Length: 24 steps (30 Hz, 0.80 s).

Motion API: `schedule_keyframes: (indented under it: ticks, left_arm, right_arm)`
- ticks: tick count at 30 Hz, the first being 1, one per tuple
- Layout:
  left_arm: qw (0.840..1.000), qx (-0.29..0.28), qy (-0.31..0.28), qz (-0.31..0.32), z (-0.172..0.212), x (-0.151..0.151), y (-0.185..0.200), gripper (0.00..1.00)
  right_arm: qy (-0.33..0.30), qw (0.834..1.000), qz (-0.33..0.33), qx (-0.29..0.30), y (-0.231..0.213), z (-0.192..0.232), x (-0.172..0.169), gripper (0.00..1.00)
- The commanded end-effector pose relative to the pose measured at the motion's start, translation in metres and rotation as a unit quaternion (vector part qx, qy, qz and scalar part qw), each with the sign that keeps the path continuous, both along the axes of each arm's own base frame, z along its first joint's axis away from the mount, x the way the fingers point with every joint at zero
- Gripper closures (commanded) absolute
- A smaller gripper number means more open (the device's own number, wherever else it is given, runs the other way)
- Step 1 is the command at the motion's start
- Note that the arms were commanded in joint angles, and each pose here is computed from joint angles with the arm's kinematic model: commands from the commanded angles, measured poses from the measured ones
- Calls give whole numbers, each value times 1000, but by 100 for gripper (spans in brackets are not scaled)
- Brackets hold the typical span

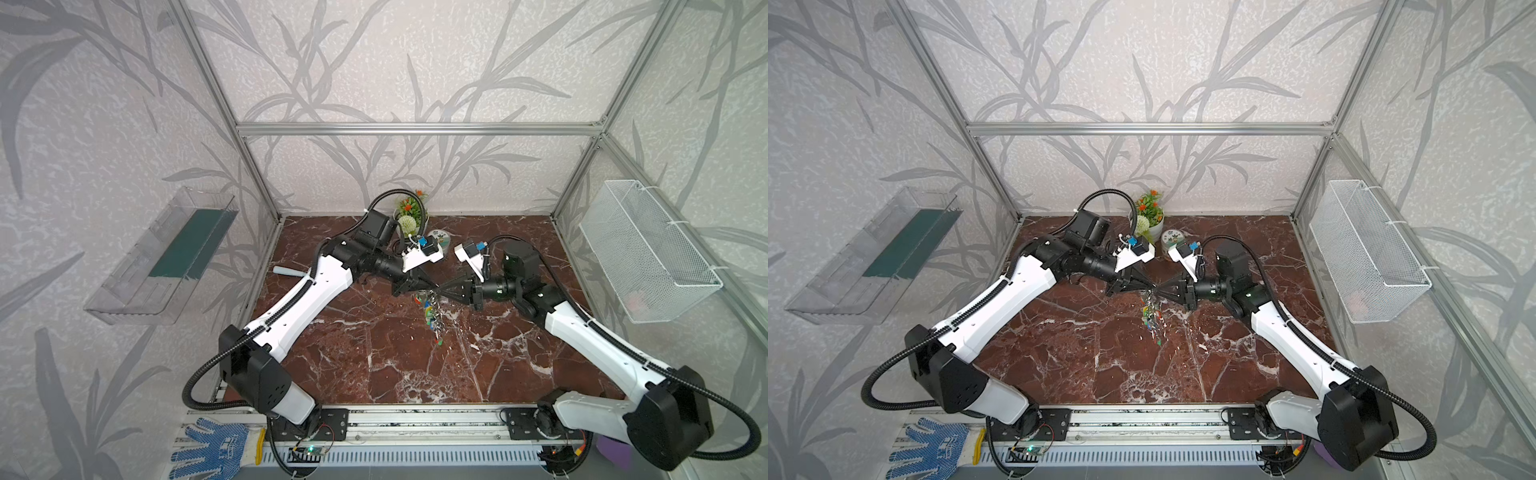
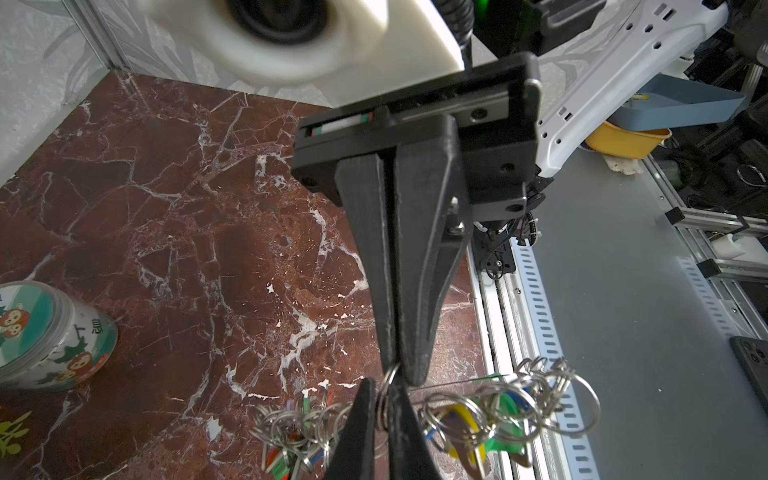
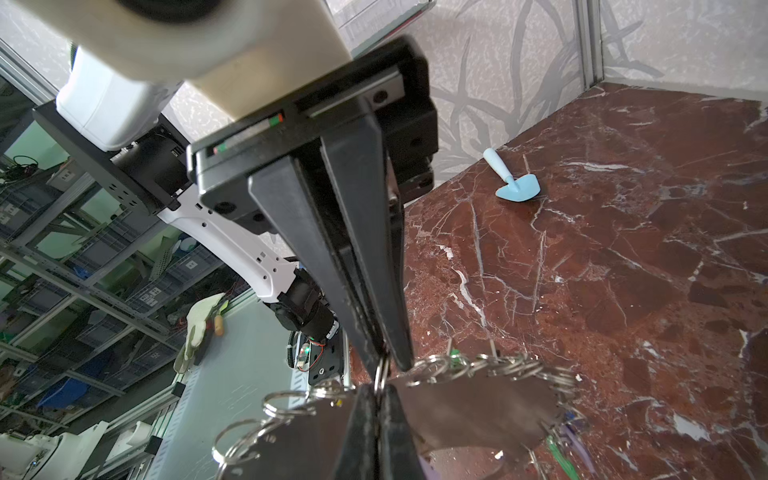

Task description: Put the keys on the keyring

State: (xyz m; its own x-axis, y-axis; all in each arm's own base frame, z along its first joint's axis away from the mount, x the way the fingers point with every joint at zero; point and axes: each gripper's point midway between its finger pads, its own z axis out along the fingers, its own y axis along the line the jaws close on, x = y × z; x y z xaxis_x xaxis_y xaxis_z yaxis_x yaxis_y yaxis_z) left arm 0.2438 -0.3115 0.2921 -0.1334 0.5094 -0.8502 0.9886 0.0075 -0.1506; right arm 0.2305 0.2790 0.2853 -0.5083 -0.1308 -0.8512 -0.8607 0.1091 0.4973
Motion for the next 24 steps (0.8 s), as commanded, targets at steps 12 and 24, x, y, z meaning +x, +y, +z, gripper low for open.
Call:
schedule_keyframes:
  ticks: [12, 24]
  left_arm:
    - [999, -23, -31, 27, 18, 3, -1, 100]
    - [972, -177, -70, 141, 80, 5, 12, 100]
  right_arm:
    - [-54, 998, 2, 27, -1, 31, -2, 100]
    - [-53, 997, -30, 42, -14, 37, 1, 69]
